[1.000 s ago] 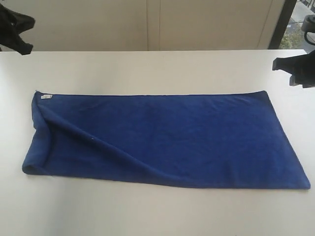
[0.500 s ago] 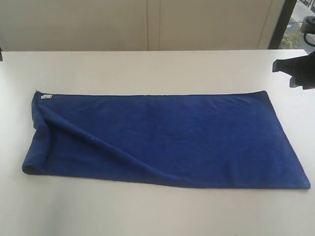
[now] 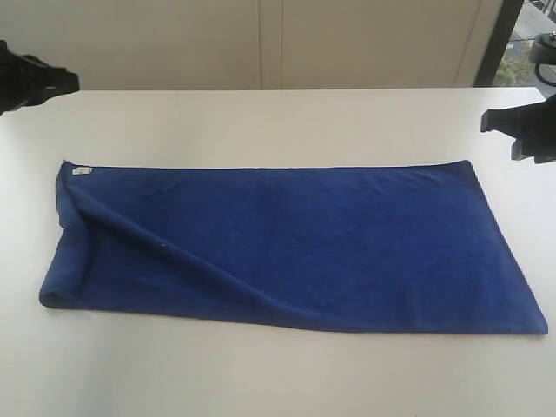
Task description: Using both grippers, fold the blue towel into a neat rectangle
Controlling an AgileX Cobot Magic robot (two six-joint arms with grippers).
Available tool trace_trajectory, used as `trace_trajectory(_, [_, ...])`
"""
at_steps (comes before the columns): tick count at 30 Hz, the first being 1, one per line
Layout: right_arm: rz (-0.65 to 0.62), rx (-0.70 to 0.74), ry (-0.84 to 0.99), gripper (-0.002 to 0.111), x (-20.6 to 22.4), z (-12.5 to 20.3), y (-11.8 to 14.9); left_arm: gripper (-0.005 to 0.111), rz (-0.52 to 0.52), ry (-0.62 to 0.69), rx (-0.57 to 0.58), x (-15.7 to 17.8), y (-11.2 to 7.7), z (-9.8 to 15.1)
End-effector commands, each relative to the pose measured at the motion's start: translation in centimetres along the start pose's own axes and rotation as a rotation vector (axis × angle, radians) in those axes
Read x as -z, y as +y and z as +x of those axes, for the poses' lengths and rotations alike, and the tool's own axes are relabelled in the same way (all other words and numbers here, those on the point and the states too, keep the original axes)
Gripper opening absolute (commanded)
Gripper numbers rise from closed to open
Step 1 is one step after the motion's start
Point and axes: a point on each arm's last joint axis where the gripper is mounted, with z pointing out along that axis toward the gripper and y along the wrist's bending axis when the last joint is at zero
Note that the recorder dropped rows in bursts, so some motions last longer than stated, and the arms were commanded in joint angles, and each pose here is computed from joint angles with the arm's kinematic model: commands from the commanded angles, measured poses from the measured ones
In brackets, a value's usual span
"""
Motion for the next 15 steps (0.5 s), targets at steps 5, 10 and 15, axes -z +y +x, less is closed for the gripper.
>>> trace_trajectory(5, [0.0,0.006,-0.009,0.027,0.3,-0.1,-0.1,0.0,0.201,-0.1,-0.254,0.3,-2.2,-1.6])
trace_trajectory(10, [0.0,0.006,-0.009,0.027,0.3,-0.1,-0.1,0.0,0.064,-0.093,-0.744,0.1,-1.1,-1.5])
trace_trajectory(15, [0.0,0.006,-0.009,0.027,0.3,-0.1,-0.1,0.0,-0.119,-0.007,-1.008,0.2,0.6,-1.5])
